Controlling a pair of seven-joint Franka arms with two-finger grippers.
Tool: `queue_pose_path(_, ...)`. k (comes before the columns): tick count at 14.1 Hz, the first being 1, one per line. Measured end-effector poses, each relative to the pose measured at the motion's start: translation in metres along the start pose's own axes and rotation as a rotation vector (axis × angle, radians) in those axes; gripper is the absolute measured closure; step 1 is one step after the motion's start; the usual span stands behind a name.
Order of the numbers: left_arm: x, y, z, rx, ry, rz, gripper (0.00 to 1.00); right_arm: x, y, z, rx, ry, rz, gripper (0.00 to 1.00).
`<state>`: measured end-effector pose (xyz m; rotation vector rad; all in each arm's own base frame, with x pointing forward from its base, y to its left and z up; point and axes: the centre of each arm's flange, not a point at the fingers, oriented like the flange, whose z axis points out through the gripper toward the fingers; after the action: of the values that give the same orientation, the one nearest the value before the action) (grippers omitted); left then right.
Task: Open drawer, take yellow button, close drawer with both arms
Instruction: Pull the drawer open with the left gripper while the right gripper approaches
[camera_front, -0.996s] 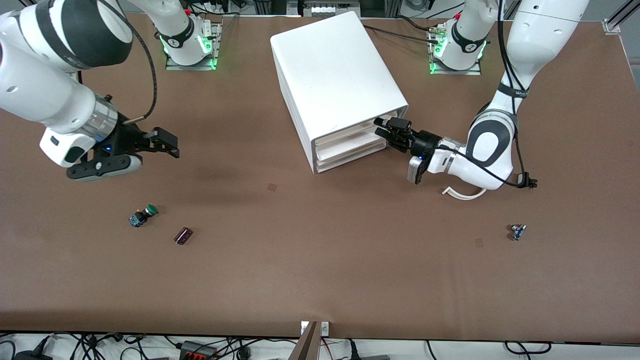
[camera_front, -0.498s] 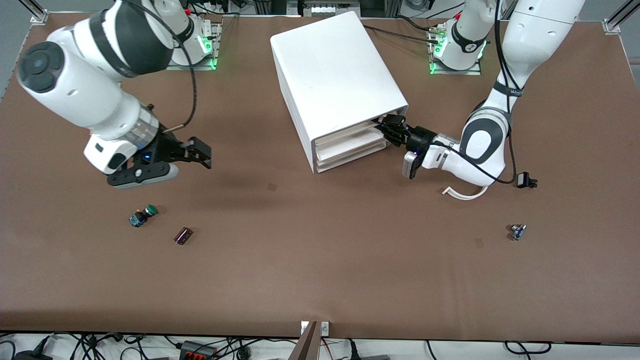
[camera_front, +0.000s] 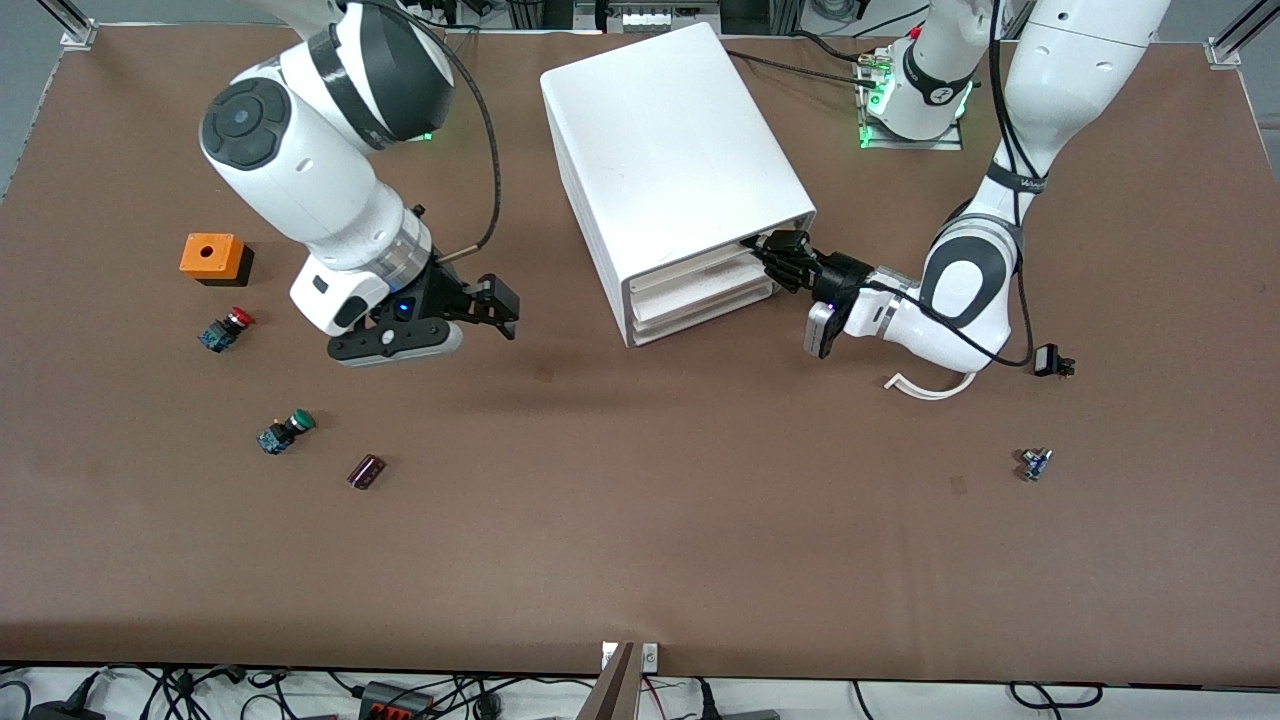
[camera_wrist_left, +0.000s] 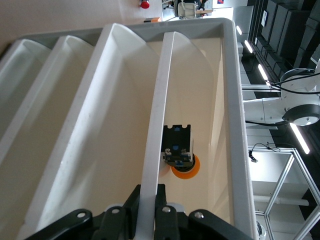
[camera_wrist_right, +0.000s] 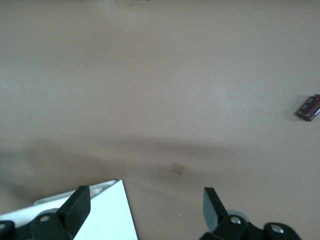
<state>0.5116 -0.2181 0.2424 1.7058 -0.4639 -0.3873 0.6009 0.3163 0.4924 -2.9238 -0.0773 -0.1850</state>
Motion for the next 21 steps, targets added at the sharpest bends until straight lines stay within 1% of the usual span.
queue_pose_path(3,0.008,-0.003,-0.022,0.026,0.041,0.011,0.86,0.004,-0.032,0.017,0.011,0.005,0.099,0.00)
queue_pose_path(6,0.025,-0.015,-0.054,0.038,0.085,0.023,0.86,0.005,-0.078,0.024,0.047,0.040,0.149,0.00)
queue_pose_path(10,0.049,-0.019,-0.095,0.079,0.134,0.061,0.86,0.006,-0.135,0.038,0.100,0.088,0.096,0.00)
queue_pose_path(13,0.057,-0.022,-0.107,0.087,0.141,0.073,0.86,-0.021,-0.186,0.066,0.128,0.096,0.029,0.00)
queue_pose_path(15,0.058,-0.023,-0.112,0.090,0.145,0.074,0.86,-0.035,-0.206,0.072,0.134,0.093,0.000,0.00)
queue_pose_path(16,0.058,-0.023,-0.114,0.096,0.149,0.074,0.79,-0.039,-0.211,0.072,0.129,0.098,-0.014,0.00)
queue_pose_path(18,0.058,-0.029,-0.120,0.115,0.167,0.066,0.63,-0.048,-0.222,0.073,0.087,0.120,-0.066,0.00)
queue_pose_path(19,0.057,-0.031,-0.125,0.125,0.177,0.063,0.52,-0.056,-0.229,0.077,0.071,0.124,-0.092,0.00)
queue_pose_path(20,0.056,-0.032,-0.131,0.136,0.184,0.063,0.43,-0.062,-0.236,0.080,0.065,0.125,-0.110,0.00)
queue_pose_path(21,0.056,-0.030,-0.139,0.156,0.184,0.069,0.32,-0.067,-0.244,0.082,0.067,0.129,-0.123,0.00)
